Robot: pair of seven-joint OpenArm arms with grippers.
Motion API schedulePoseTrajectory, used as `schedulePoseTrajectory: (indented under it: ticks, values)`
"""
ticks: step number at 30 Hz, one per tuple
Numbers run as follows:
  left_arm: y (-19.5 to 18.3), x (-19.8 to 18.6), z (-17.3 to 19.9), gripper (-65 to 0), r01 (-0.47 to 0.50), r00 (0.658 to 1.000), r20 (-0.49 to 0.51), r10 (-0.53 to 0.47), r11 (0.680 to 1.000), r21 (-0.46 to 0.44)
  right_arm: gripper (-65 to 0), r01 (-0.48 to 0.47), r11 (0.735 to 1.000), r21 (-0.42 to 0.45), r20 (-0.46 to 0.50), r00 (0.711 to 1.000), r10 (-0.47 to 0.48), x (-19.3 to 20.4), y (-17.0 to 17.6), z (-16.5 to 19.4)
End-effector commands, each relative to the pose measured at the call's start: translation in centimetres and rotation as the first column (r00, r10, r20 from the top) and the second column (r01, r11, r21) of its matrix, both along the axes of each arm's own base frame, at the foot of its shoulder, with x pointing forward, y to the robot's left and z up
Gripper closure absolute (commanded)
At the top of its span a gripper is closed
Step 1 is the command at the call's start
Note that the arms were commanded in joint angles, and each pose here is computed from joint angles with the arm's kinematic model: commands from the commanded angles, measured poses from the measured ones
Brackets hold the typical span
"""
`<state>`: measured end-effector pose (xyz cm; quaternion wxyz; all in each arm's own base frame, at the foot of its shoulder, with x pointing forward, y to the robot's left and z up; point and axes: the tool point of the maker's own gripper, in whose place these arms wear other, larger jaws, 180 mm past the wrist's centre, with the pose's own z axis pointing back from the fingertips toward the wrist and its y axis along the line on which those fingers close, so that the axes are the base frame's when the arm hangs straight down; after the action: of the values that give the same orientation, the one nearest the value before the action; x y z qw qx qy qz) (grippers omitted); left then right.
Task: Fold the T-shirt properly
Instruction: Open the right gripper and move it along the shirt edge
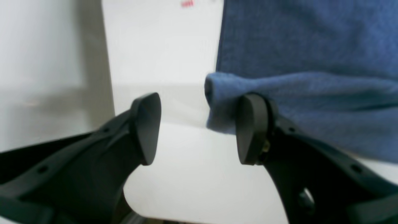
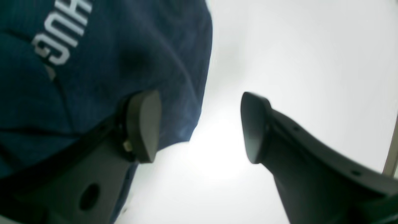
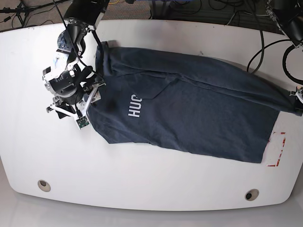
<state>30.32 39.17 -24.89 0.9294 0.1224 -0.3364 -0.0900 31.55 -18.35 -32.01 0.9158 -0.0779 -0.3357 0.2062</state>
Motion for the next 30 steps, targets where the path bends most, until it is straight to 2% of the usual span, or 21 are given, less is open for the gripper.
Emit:
schedulePoseTrajectory:
  ticks: [1,5,11,17,25,30]
  values:
    - [0.5,1.2,2.2,-35.3,-0.001,0.998,0.067,0.000,1.000,0.013,-38.7,-0.016,0.999,0.035,0.058,0.998,0.014,2.4,0.4,0.9]
    - [-0.2,2.6,3.0,-35.3,0.001,0.993,0.117,0.002,1.000,-0.026,-38.5,-0.041,0.993,0.107,0.059,0.998,0.035,4.8,1.4,-0.7]
    - [0.1,2.8,3.8,-35.3,-0.010,0.990,0.143,0.014,1.000,-0.029,-38.5,-0.067,0.973,0.221,0.056,0.997,0.056,7.1,3.2,-3.1]
    - [0.8,2.6,4.9,-35.3,-0.034,0.982,0.182,0.038,0.999,-0.026,-38.5,-0.056,0.956,0.289,0.080,0.996,0.034,8.5,3.8,-4.1]
    - [0.8,2.8,5.0,-35.3,-0.030,0.980,0.195,0.035,0.999,-0.025,-38.5,0.028,0.933,0.359,0.077,0.995,-0.060,9.3,2.0,-5.1]
    - [0.7,3.0,5.1,-35.3,-0.020,0.975,0.219,0.026,0.999,-0.026,-38.5,0.069,0.925,0.375,0.073,0.992,-0.103,9.7,1.0,-5.6]
